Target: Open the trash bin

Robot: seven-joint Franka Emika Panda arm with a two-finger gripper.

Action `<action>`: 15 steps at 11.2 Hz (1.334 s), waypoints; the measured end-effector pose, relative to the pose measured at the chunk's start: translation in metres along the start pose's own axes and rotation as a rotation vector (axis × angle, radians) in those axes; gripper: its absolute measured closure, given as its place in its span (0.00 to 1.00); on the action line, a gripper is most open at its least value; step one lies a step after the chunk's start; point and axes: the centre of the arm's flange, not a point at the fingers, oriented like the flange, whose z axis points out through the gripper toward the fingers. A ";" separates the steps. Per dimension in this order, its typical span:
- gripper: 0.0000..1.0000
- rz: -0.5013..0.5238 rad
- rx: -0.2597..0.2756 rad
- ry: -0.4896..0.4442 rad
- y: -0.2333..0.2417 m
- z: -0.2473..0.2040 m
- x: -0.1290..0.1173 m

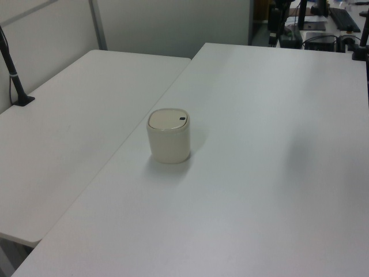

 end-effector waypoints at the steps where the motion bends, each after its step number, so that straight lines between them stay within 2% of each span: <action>1: 0.00 0.000 0.000 0.000 0.000 0.000 0.000; 9: 0.00 -0.001 0.000 0.000 0.000 0.000 0.000; 15: 0.00 -0.152 0.000 -0.004 0.001 0.002 0.001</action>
